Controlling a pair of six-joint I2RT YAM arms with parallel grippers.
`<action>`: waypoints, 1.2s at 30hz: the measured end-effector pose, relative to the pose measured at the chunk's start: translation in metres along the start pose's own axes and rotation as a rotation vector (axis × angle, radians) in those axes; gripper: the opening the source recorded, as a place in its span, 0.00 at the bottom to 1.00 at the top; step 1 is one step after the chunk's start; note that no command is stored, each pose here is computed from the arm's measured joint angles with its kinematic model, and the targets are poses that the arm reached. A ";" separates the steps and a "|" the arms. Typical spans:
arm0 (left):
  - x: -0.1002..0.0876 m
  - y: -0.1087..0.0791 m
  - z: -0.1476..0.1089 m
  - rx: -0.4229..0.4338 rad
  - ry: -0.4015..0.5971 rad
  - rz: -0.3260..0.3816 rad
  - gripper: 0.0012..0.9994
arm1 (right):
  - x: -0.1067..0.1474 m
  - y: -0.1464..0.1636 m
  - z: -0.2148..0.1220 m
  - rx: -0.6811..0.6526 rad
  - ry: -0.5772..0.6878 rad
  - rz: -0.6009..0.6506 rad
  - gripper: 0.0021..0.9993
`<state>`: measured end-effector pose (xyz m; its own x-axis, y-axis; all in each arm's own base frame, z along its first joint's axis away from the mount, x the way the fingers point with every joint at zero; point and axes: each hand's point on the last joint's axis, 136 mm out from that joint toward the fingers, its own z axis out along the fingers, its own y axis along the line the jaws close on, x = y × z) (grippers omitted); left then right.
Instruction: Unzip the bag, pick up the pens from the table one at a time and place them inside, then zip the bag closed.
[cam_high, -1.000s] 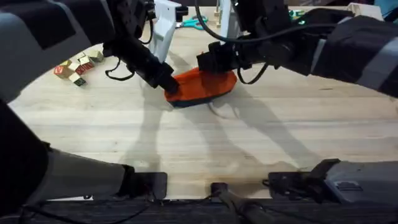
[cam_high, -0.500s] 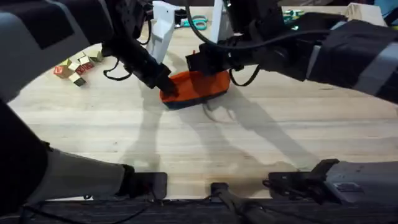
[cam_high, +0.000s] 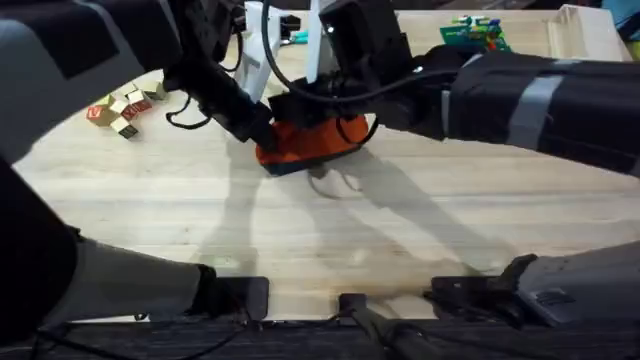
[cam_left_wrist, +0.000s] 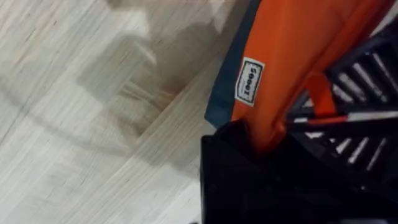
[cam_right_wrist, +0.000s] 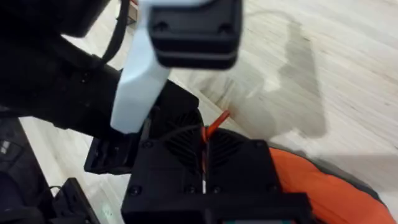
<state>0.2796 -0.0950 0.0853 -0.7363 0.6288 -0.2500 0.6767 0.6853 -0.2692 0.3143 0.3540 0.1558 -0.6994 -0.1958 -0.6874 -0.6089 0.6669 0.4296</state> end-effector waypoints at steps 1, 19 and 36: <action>0.000 0.001 0.000 -0.002 -0.002 -0.001 0.04 | -0.001 0.000 0.001 -0.004 -0.004 0.006 0.03; 0.014 0.013 -0.004 -0.034 0.037 -0.008 0.04 | 0.000 -0.028 0.005 0.108 -0.009 0.020 0.93; -0.004 -0.005 0.001 0.014 -0.010 0.022 0.04 | 0.031 0.026 -0.078 0.071 0.127 -0.167 1.00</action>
<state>0.2791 -0.1015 0.0864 -0.7209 0.6400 -0.2658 0.6930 0.6658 -0.2764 0.2477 0.3092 0.1912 -0.6354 -0.3940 -0.6641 -0.6957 0.6653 0.2709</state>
